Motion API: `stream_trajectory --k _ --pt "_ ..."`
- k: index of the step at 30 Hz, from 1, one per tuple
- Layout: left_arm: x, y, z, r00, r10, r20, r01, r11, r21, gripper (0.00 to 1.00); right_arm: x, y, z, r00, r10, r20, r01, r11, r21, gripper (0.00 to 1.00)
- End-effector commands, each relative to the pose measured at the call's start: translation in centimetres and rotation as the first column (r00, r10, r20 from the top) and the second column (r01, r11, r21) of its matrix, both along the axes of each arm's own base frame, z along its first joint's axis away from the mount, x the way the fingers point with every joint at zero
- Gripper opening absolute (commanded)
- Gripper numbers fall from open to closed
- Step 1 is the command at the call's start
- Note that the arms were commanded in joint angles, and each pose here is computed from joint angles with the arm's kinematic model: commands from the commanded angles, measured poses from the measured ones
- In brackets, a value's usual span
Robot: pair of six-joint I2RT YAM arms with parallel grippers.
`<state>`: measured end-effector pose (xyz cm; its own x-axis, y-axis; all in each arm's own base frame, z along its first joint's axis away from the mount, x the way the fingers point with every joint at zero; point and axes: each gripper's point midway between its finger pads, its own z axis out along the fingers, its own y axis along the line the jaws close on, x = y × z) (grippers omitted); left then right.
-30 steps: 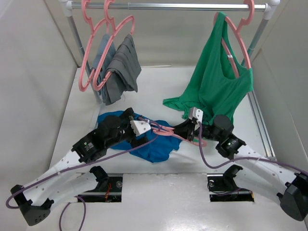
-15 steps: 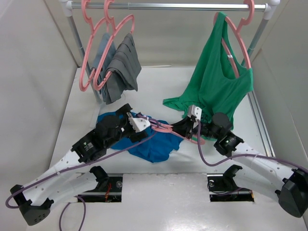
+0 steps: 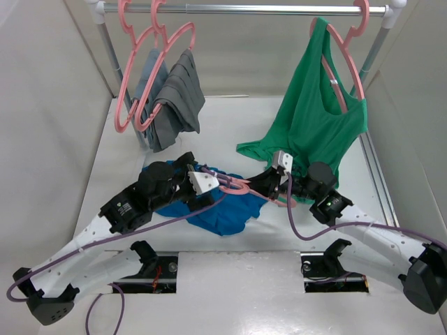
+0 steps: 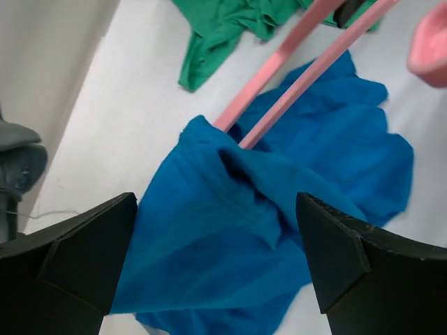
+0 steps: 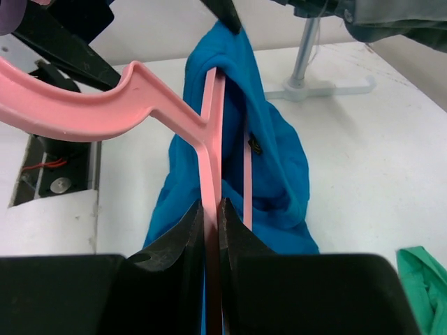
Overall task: Place the t-shirt on the hanger
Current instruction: Place tshirt on hanger
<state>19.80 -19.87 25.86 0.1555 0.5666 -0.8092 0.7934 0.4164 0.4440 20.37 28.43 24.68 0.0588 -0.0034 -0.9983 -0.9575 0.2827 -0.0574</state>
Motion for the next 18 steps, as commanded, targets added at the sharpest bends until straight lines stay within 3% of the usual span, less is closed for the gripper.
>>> stream_trajectory --k 1,2,3,4,6,8,11,12,14,16,18 --pt "-5.0 -0.5 6.8 0.983 -0.174 0.060 0.183 0.957 -0.225 0.93 4.5 -3.1 -2.0 0.960 -0.269 -0.074 0.265 0.963 -0.052 0.00" --pt "-5.1 0.1 6.5 0.986 -0.155 0.054 0.163 0.960 -0.228 0.72 4.6 -3.3 -1.7 0.958 -0.280 -0.066 0.278 0.960 -0.044 0.00" --pt "-5.1 0.0 5.8 0.987 -0.155 0.044 0.161 0.962 -0.219 0.72 4.6 -3.3 -1.7 0.958 -0.280 -0.066 0.278 0.960 -0.044 0.00" --pt "-4.7 0.8 5.6 0.994 -0.102 0.039 0.108 0.967 -0.229 0.49 4.7 -3.2 -1.0 0.958 -0.280 -0.066 0.278 0.960 -0.031 0.00" --pt "-3.7 1.3 5.7 0.998 -0.033 0.055 0.046 0.964 -0.262 0.26 4.7 -3.2 -0.7 0.958 -0.280 -0.065 0.278 0.960 -0.030 0.00" --pt "-3.4 1.6 5.2 0.998 -0.013 0.065 0.029 0.967 -0.254 0.13 4.7 -3.2 0.0 0.959 -0.279 -0.054 0.279 0.960 -0.016 0.00" --pt "-4.2 1.3 4.5 0.997 -0.063 0.052 0.073 0.971 -0.227 0.13 4.7 -3.2 0.0 0.958 -0.279 -0.062 0.279 0.960 -0.013 0.00" --pt "-4.2 1.3 4.5 0.997 -0.063 0.052 0.074 0.971 -0.227 0.17 4.7 -3.2 0.0 0.958 -0.279 -0.062 0.279 0.960 -0.013 0.00" --pt "-3.5 1.3 5.8 0.994 -0.036 0.101 0.061 0.966 -0.252 0.64 4.8 -3.1 -0.3 0.958 -0.279 -0.069 0.279 0.960 -0.021 0.00" --pt "-2.2 1.6 7.3 0.986 0.018 0.168 0.028 0.962 -0.270 1.00 4.7 -3.0 -0.6 0.960 -0.269 -0.075 0.268 0.963 -0.028 0.00" --pt "-1.2 1.8 8.4 0.972 0.052 0.231 0.008 0.968 -0.252 1.00 4.8 -2.9 -1.0 0.959 -0.270 -0.082 0.268 0.963 -0.036 0.00"
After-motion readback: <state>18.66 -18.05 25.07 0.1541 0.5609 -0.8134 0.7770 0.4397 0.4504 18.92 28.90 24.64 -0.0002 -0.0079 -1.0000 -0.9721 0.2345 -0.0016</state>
